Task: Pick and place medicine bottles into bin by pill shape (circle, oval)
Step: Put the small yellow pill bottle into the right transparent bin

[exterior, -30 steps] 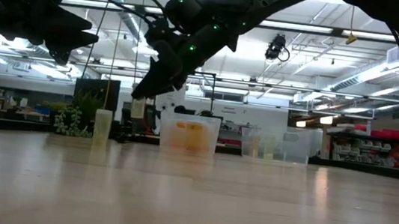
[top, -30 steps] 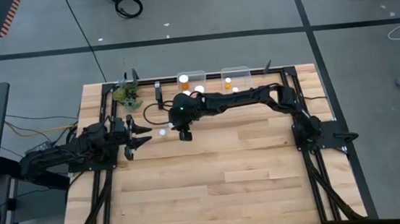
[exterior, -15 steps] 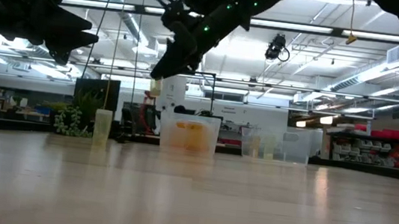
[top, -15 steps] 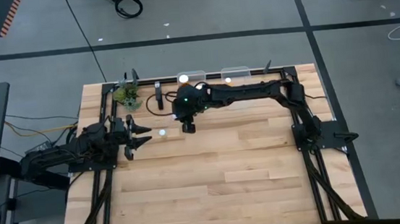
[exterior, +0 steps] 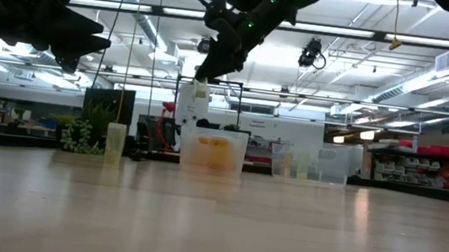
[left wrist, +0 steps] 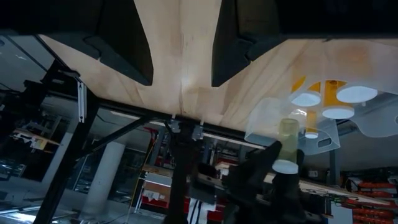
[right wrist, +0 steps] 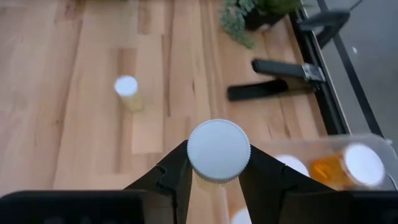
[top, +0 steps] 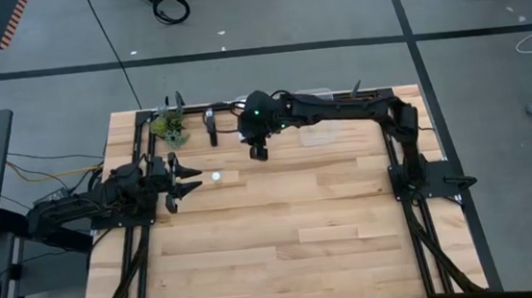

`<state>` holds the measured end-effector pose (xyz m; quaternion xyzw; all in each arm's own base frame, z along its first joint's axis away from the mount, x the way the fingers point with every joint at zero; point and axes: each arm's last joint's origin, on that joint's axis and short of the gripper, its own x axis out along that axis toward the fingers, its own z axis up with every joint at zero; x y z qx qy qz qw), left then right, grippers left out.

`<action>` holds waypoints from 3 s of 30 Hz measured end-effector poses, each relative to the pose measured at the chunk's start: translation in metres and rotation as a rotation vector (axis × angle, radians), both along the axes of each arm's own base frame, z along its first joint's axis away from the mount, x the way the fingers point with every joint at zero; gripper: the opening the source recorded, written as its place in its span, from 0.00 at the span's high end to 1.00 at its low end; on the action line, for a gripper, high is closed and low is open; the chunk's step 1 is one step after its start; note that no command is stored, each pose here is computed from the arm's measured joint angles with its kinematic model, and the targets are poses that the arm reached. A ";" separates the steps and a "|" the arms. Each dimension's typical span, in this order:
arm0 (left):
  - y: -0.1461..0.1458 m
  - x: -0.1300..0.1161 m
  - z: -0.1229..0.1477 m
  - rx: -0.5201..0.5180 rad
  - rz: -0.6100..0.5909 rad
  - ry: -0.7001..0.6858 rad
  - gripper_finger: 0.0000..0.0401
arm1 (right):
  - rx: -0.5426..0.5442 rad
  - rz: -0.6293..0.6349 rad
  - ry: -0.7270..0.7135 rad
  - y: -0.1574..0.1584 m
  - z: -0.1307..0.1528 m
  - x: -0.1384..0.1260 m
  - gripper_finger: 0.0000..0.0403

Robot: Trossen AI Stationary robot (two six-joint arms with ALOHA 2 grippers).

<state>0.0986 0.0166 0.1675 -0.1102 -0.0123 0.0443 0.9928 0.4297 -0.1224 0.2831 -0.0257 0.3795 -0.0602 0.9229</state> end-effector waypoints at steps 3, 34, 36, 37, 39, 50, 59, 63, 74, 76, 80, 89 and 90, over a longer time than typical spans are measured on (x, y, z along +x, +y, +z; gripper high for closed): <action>0.000 0.000 0.000 0.000 0.000 0.000 0.57 | 0.006 -0.019 0.024 -0.008 -0.001 -0.004 0.69; 0.000 0.000 0.000 0.000 0.000 0.000 0.57 | 0.047 -0.341 0.145 -0.103 -0.024 -0.082 0.69; 0.000 0.000 0.000 0.000 0.000 0.000 0.57 | 0.047 -0.364 0.120 -0.099 -0.027 -0.096 0.69; 0.000 0.000 0.000 0.000 0.000 0.000 0.57 | 0.045 -0.375 0.102 -0.096 -0.028 -0.104 0.69; 0.000 0.000 0.000 0.000 0.000 0.000 0.57 | 0.036 -0.397 0.078 -0.090 -0.028 -0.119 0.69; 0.000 0.000 0.000 0.000 0.000 0.000 0.57 | 0.002 -0.551 -0.013 -0.073 -0.039 -0.199 0.69; 0.000 0.000 0.000 0.000 0.000 -0.001 0.57 | 0.034 -0.642 -0.018 -0.088 -0.073 -0.221 0.69; 0.000 0.000 0.000 0.001 0.000 0.000 0.57 | 0.045 -0.645 -0.002 -0.094 -0.087 -0.216 0.69; 0.000 0.000 0.000 0.001 0.000 -0.001 0.57 | 0.061 -0.715 0.018 -0.113 -0.112 -0.217 0.69; 0.000 0.000 0.000 0.000 0.000 0.000 0.57 | 0.071 -0.727 0.012 -0.116 -0.112 -0.221 0.69; 0.000 0.000 0.000 0.000 0.000 -0.001 0.57 | 0.080 -0.732 0.012 -0.119 -0.112 -0.224 0.69; 0.000 0.000 0.000 0.001 0.000 -0.001 0.57 | 0.105 -0.734 0.004 -0.113 -0.112 -0.217 0.69; 0.000 0.000 0.000 0.000 0.000 -0.001 0.57 | 0.097 -0.735 0.008 -0.111 -0.112 -0.215 0.69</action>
